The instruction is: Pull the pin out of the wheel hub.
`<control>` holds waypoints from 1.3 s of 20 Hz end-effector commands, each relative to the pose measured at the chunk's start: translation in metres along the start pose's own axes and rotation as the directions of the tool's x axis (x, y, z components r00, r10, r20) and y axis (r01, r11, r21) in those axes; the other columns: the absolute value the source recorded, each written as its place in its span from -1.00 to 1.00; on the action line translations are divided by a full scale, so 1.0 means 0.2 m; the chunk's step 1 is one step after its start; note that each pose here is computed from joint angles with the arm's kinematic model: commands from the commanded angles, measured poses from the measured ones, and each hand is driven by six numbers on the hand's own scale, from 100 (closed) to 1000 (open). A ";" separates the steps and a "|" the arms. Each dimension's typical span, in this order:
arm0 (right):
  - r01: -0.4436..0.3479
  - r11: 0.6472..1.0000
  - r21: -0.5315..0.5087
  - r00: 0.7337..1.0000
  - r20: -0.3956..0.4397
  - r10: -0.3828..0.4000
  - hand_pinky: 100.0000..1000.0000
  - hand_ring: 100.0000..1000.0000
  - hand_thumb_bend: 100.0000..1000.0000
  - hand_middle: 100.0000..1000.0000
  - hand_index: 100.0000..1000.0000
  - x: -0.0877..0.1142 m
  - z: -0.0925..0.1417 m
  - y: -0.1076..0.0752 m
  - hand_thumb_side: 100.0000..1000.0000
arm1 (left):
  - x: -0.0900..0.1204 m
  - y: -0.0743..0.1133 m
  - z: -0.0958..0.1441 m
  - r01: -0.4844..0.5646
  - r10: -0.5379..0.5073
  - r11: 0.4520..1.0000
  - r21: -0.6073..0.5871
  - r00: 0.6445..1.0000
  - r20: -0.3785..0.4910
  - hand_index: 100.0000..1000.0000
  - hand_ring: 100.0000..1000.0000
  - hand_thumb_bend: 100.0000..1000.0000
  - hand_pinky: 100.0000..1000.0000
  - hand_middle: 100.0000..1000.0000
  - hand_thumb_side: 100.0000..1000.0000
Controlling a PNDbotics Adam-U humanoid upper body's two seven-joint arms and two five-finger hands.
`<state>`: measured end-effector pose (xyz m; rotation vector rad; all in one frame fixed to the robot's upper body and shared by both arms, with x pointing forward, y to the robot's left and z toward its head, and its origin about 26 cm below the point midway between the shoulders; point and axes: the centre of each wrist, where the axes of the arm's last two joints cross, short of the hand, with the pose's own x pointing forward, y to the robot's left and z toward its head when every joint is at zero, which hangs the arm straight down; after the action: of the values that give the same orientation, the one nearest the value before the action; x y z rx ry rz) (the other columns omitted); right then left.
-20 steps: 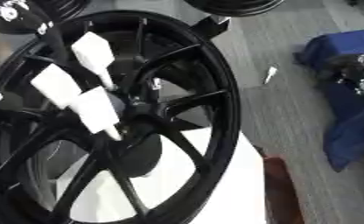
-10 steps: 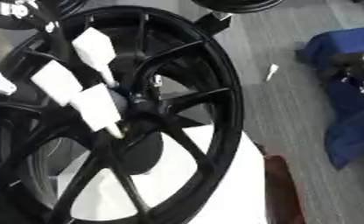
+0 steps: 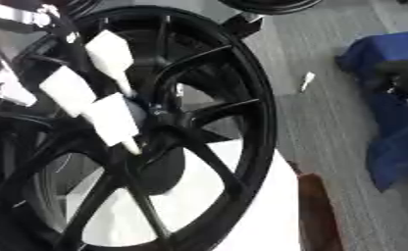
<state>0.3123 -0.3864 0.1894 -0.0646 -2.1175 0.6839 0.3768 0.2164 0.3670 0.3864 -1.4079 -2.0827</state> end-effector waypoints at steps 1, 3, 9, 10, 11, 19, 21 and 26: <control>-0.024 1.000 -0.006 1.000 0.013 0.024 0.65 0.13 -1.00 0.12 0.47 0.04 -0.01 -0.03 0.45 | 0.01 0.05 0.03 0.018 -0.018 1.000 0.019 1.000 -0.002 0.31 0.35 -0.25 0.47 0.00 -0.67; -0.024 1.000 -0.008 1.000 0.011 0.024 0.65 0.14 -1.00 0.12 0.47 0.03 -0.01 -0.03 0.45 | 0.01 0.05 0.03 0.009 -0.010 1.000 0.019 1.000 0.005 0.26 0.32 -0.32 0.44 -0.06 -0.67; -0.022 1.000 -0.008 1.000 0.006 0.022 0.65 0.14 -1.00 0.12 0.48 0.03 0.00 -0.03 0.46 | 0.01 0.06 0.04 -0.007 0.006 0.999 0.034 1.000 0.018 0.01 0.21 -0.52 0.39 -0.27 -0.67; -0.022 1.000 -0.007 1.000 0.005 0.022 0.65 0.14 -1.00 0.12 0.48 0.03 0.00 -0.03 0.46 | 0.02 0.07 0.05 -0.010 0.009 0.999 0.041 1.000 0.021 -0.06 0.18 -0.53 0.37 -0.34 -0.67; -0.023 1.000 -0.007 1.000 0.004 0.023 0.65 0.14 -1.00 0.12 0.48 0.03 0.00 -0.03 0.46 | 0.02 0.07 0.06 -0.013 0.012 0.999 0.050 1.000 0.025 -0.08 0.17 -0.53 0.37 -0.36 -0.68; -0.031 1.000 -0.001 1.000 0.001 0.031 0.65 0.14 -1.00 0.12 0.48 0.03 0.00 -0.04 0.46 | 0.04 0.15 0.21 -0.030 0.027 0.989 0.142 0.999 0.026 -0.17 0.14 -0.47 0.34 -0.44 -0.82; -0.033 0.999 -0.002 0.999 0.003 0.033 0.65 0.14 -1.00 0.12 0.48 0.03 0.01 -0.04 0.46 | 0.03 0.17 0.27 -0.040 0.037 0.983 0.177 0.999 0.016 -0.17 0.13 -0.46 0.34 -0.45 -0.82; -0.035 0.999 -0.005 0.999 0.004 0.035 0.65 0.14 -1.00 0.12 0.48 0.03 0.01 -0.05 0.44 | -0.02 0.22 0.49 -0.069 0.075 0.952 0.298 0.997 -0.010 -0.19 0.13 -0.45 0.33 -0.46 -0.83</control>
<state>0.3110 -0.3887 0.1866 -0.0713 -2.1112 0.6711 0.3531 0.2644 0.4267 0.4012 -1.6644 -1.8497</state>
